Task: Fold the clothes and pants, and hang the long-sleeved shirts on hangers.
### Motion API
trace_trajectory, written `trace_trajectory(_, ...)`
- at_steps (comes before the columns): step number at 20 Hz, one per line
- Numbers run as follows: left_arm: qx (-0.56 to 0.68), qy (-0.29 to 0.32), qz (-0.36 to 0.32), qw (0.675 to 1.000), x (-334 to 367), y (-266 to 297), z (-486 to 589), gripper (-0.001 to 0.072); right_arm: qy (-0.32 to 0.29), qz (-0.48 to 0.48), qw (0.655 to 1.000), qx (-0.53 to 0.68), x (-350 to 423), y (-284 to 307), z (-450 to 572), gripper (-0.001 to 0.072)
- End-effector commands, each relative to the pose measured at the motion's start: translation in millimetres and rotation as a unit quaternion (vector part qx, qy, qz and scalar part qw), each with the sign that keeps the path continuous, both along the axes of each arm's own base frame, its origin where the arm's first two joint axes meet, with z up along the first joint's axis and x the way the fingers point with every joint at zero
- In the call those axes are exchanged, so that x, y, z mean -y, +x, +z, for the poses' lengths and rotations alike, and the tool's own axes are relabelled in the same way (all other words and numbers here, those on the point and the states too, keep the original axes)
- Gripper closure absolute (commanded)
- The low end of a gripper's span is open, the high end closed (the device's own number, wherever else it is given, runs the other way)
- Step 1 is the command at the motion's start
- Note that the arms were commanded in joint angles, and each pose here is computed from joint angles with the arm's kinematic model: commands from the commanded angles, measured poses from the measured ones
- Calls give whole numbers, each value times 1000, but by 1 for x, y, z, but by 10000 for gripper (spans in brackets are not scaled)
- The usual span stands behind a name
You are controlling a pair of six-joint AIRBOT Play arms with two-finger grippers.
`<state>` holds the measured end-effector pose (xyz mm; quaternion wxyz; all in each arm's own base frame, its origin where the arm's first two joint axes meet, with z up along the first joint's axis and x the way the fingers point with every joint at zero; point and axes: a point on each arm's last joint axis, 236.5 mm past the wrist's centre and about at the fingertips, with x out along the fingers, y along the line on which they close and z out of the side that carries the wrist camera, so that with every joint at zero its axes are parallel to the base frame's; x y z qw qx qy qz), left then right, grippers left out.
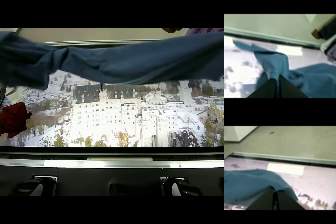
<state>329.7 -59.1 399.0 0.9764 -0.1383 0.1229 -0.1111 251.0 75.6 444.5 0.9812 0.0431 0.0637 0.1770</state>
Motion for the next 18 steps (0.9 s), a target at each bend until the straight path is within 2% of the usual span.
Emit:
trace_trajectory(1,22,36,89,995,-44,-76,23,692,-17,-78,996,44,18,-59,32,683)
trace_trajectory(5,21,31,114,993,-55,-90,24,691,-2,-80,997,-1,19,-56,14,683)
trace_trajectory(9,-72,21,84,994,-41,-33,-35,689,43,-59,985,-154,25,8,-48,683)
trace_trajectory(12,-204,19,66,976,-32,25,-135,688,87,-24,951,-295,25,76,-120,683)
trace_trajectory(15,-311,26,58,948,-25,74,-246,688,135,22,894,-427,21,139,-217,683)
trace_trajectory(18,-369,32,52,927,-12,121,-343,688,125,35,855,-503,29,192,-324,683)
